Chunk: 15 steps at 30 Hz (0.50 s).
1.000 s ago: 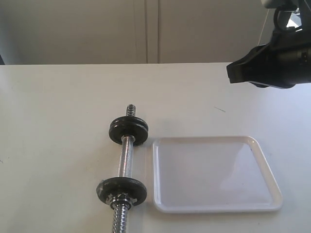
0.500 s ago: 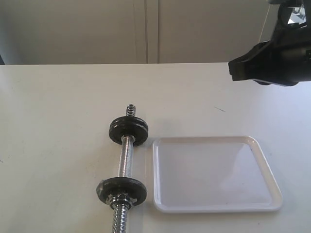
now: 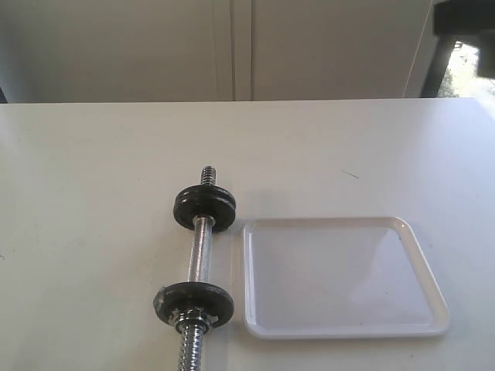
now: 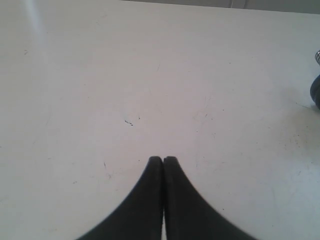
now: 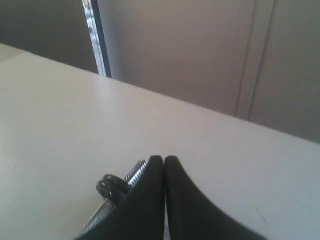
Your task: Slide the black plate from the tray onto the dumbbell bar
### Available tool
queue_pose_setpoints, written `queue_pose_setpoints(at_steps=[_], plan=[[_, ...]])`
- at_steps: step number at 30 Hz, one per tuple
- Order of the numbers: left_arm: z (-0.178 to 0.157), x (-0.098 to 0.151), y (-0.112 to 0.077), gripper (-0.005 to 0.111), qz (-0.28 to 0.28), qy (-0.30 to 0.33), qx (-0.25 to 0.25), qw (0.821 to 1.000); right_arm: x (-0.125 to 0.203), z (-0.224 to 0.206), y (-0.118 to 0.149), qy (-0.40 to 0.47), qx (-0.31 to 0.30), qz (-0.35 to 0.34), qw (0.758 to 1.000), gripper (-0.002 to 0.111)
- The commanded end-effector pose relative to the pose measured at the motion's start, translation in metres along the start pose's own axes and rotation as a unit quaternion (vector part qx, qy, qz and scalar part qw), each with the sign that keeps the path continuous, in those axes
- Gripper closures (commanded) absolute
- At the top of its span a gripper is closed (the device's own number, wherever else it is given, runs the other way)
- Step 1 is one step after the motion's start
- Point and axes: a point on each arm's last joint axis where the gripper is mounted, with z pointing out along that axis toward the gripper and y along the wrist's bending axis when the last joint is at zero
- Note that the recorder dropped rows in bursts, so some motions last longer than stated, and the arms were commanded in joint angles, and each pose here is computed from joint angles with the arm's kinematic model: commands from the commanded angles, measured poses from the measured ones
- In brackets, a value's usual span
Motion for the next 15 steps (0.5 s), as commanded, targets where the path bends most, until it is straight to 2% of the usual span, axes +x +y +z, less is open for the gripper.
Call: queue_pose_setpoints(at_steps=[1,10,12,15], plan=[[0.0,0.0,0.0,0.107,-0.005,-0.003,0.001,1.0,-0.01,-0.048,0.017,-0.08,0.011,-0.029,0.996,0.108],[0.0,0.0,0.0,0.107,-0.005,-0.003,0.001,1.0,-0.009,-0.123,0.047,-0.196,0.021,-0.075,0.977,0.108],[0.0,0.0,0.0,0.107,-0.005,-0.003,0.001,1.0,-0.005,-0.123,0.047,-0.198,0.023,-0.072,0.977,0.108],[0.0,0.0,0.0,0.107,-0.005,-0.003,0.001,1.0,0.023,-0.11,0.042,-0.18,0.032,-0.054,0.982,0.108]])
